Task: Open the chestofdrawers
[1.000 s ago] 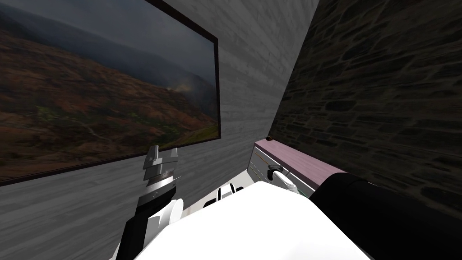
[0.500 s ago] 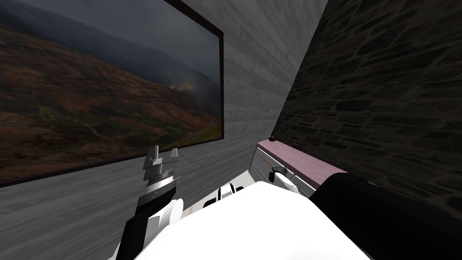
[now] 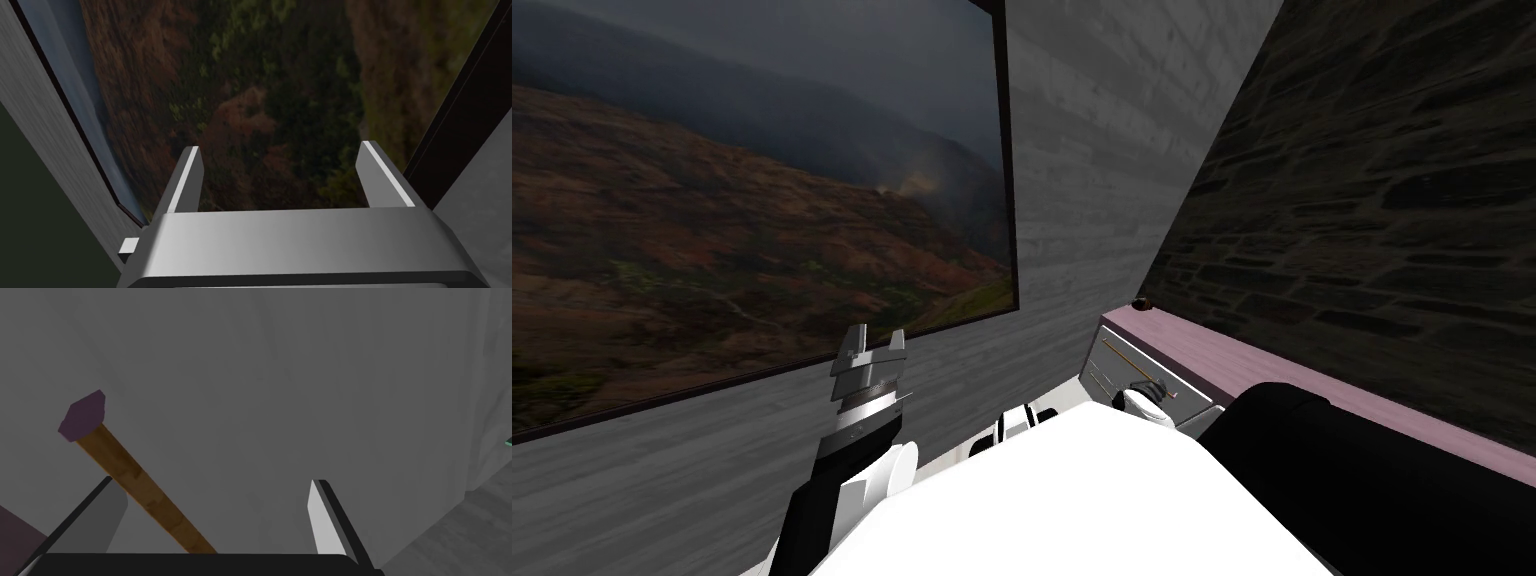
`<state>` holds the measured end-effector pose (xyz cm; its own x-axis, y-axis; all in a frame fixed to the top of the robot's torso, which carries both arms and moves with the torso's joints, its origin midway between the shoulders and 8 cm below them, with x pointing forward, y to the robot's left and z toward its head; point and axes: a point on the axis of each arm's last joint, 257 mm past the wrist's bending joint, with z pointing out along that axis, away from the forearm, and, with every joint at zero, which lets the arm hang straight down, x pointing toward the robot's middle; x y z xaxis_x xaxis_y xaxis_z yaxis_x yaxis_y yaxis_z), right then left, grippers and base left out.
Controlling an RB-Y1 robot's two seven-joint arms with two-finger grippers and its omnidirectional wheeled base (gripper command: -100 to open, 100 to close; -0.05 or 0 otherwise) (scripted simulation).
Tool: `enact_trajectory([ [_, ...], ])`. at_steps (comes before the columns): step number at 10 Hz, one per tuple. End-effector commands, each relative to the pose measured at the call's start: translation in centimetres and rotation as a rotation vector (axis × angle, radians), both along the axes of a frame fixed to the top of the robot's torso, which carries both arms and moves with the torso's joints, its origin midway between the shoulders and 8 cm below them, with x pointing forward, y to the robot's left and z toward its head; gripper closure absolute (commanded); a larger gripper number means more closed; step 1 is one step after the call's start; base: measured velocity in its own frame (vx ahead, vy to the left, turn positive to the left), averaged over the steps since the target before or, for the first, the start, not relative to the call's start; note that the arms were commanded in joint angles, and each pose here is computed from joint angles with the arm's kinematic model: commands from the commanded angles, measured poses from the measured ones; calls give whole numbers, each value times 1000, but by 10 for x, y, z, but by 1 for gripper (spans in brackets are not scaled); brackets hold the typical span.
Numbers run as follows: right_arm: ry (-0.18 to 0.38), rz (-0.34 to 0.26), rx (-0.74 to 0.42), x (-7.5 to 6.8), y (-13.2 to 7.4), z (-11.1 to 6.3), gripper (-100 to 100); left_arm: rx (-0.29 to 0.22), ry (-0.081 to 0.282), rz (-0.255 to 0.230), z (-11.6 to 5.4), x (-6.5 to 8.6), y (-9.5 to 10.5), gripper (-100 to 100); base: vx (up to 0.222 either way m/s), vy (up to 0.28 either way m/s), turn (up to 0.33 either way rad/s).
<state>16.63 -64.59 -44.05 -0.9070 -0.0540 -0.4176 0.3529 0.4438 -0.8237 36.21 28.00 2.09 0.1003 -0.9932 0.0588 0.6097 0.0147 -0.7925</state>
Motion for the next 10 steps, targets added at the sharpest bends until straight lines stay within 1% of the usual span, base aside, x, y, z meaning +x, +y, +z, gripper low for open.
enact_trajectory([
  [1, 89, -38, -76, -26, -16, 7, -100, 0, 8, 2, -3, 0, 1, 0, 13, 56, 41],
  [2, 89, -38, -76, -26, -16, 7, -100, -1, 16, 1, -6, 1, 0, 0, 16, 50, 5],
  [4, 152, -65, -130, -42, -28, 14, -100, -5, 28, -5, -10, 2, -2, 0, 28, 58, 61],
  [7, 228, -99, -190, -62, -40, 22, -100, -8, 36, -15, -14, 3, -5, 0, 26, 75, 74],
  [8, 239, -106, -197, -65, -41, 23, -100, -8, 37, -17, -14, 3, -6, 0, 12, 68, 55],
  [9, 230, -99, -190, -63, -39, 21, -100, -9, 38, -19, -15, 3, -6, 0, -1, 26, 3],
  [10, 232, -104, -190, -66, -37, 18, -100, -9, 39, -19, -15, 3, -7, 0, -3, -90, 10],
])
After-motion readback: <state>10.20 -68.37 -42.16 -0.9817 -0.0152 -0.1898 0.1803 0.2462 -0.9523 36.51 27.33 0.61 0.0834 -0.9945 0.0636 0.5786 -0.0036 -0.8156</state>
